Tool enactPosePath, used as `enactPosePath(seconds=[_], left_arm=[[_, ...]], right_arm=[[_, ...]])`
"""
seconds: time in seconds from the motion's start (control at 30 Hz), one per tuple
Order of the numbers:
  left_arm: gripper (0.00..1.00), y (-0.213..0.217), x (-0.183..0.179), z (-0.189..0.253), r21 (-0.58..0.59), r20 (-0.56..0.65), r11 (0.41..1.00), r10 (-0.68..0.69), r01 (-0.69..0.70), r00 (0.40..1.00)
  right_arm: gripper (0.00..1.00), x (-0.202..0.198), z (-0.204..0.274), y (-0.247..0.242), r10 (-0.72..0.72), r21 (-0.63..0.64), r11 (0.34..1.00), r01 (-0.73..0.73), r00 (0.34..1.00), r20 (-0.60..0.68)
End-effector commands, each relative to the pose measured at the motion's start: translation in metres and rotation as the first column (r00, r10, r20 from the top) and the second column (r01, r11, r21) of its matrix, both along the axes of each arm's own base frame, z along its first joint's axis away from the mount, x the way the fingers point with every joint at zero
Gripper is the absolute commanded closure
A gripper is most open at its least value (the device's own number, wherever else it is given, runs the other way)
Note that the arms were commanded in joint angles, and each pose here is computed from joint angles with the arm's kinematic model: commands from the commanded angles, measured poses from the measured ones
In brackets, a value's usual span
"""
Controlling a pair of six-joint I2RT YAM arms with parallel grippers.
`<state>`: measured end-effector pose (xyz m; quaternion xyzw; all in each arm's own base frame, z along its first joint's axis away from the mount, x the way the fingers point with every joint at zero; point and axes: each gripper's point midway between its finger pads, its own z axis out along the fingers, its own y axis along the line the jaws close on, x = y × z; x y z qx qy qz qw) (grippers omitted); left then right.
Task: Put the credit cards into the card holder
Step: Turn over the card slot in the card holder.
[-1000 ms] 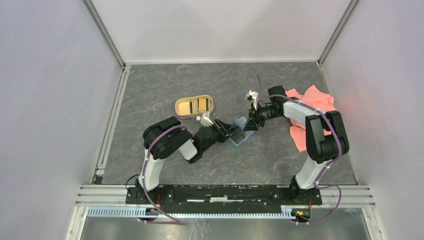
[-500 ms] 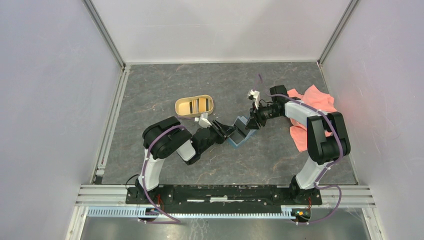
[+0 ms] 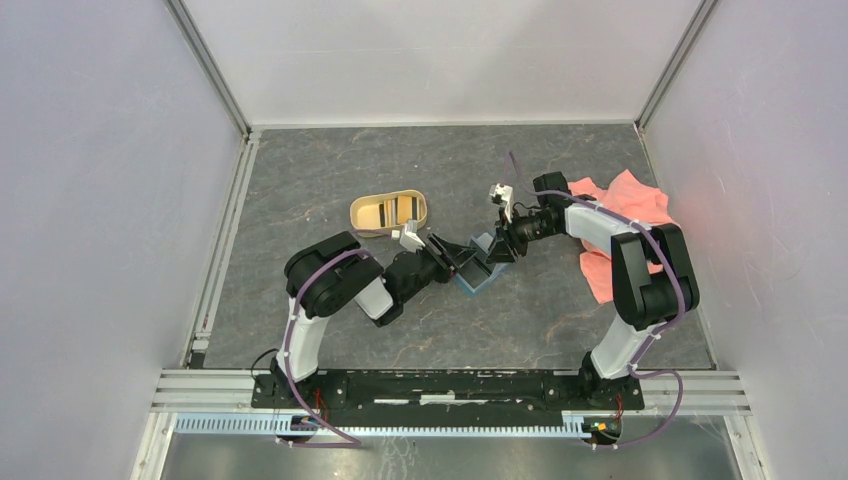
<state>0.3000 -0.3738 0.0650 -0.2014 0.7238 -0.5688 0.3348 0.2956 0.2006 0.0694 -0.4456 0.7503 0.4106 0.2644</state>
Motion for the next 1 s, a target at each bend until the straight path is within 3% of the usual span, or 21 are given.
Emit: enactPosePath(seconds=[0.0, 0.33, 0.7, 0.83, 0.97], left_arm=[[0.34, -0.006, 0.011, 0.021, -0.006, 0.082, 1.000, -0.001, 0.002, 0.997], [0.35, -0.012, 0.018, 0.004, 0.047, 0.031, 0.999, -0.003, 0.001, 1.000], [0.49, -0.006, 0.016, 0.001, 0.041, 0.012, 0.999, 0.004, -0.005, 1.000], [0.51, -0.004, 0.014, 0.000, 0.028, 0.013, 1.000, 0.005, -0.005, 1.000], [0.51, -0.001, 0.013, -0.002, 0.019, 0.012, 1.000, 0.007, -0.007, 1.000]], right_arm=[[0.57, -0.003, 0.014, 0.007, 0.044, 0.033, 0.998, -0.045, 0.998, 0.046], [0.60, -0.004, 0.011, 0.008, 0.054, 0.019, 0.998, -0.054, 0.998, 0.040], [0.60, -0.001, 0.008, 0.006, 0.043, 0.001, 0.999, -0.043, 0.998, 0.039], [0.43, -0.002, 0.017, 0.007, 0.043, 0.052, 0.998, -0.043, 0.999, 0.017], [0.40, 0.000, 0.022, 0.002, 0.029, 0.057, 0.998, -0.030, 0.999, 0.028]])
